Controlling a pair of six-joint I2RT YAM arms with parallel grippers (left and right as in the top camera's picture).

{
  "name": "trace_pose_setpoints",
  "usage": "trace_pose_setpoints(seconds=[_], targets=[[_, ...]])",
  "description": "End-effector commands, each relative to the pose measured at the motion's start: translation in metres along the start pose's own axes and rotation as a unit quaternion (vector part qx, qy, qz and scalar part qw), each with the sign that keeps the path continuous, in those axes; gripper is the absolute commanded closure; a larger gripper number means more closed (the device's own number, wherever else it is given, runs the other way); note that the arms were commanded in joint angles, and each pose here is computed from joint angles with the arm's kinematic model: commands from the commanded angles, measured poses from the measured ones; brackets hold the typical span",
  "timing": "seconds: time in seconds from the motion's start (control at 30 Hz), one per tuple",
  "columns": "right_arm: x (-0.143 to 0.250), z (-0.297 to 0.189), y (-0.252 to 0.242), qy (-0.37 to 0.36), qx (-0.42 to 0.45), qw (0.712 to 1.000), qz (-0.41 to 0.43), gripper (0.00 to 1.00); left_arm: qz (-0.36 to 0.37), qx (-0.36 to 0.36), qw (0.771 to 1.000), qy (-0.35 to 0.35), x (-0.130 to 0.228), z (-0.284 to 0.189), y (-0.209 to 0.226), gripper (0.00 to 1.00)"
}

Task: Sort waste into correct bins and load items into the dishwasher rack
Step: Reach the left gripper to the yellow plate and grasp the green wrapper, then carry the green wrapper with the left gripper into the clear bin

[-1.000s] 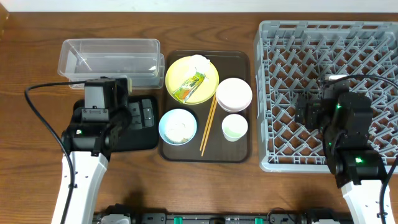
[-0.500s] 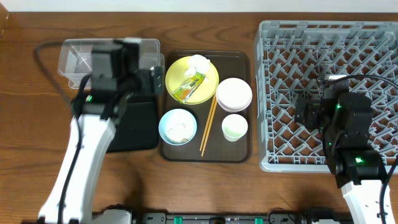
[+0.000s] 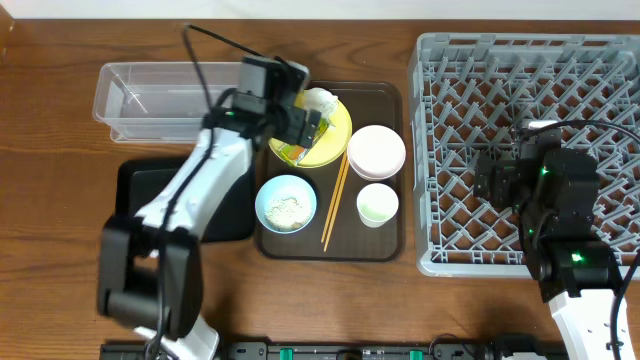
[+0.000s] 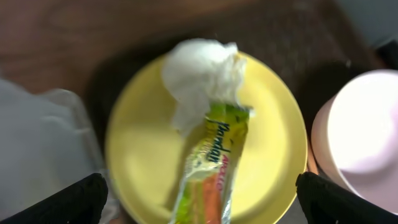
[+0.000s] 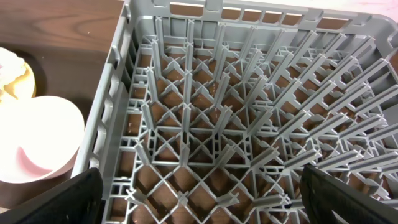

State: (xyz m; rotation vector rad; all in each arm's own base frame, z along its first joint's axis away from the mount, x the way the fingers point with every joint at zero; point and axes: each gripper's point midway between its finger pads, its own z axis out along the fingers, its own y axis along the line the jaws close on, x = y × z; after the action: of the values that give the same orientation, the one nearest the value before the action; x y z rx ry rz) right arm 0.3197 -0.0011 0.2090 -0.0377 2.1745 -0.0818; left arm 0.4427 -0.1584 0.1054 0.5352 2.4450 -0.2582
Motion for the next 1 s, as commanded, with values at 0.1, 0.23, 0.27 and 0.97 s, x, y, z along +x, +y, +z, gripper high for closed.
trace_pose_setpoints(seconds=[0.1,0.23,0.27,0.97], targets=[[-0.011,-0.005,0.004,-0.013,-0.008,1.000,0.001,0.01,0.019,0.008,0.999,0.037,0.019,0.037,-0.012,0.04],[-0.011,-0.005,0.004,-0.013,-0.008,1.000,0.001,0.01,0.020,0.013,0.998,0.063,0.037,0.056,-0.016,0.12],[-0.011,-0.005,0.004,-0.013,-0.008,1.000,0.001,0.01,0.019,0.014,0.997,0.069,0.041,0.059,-0.016,0.14],[-0.010,-0.005,0.004,-0.013,-0.008,1.000,0.001,0.01,0.023,0.017,0.997,0.075,0.045,0.063,-0.022,0.80]])
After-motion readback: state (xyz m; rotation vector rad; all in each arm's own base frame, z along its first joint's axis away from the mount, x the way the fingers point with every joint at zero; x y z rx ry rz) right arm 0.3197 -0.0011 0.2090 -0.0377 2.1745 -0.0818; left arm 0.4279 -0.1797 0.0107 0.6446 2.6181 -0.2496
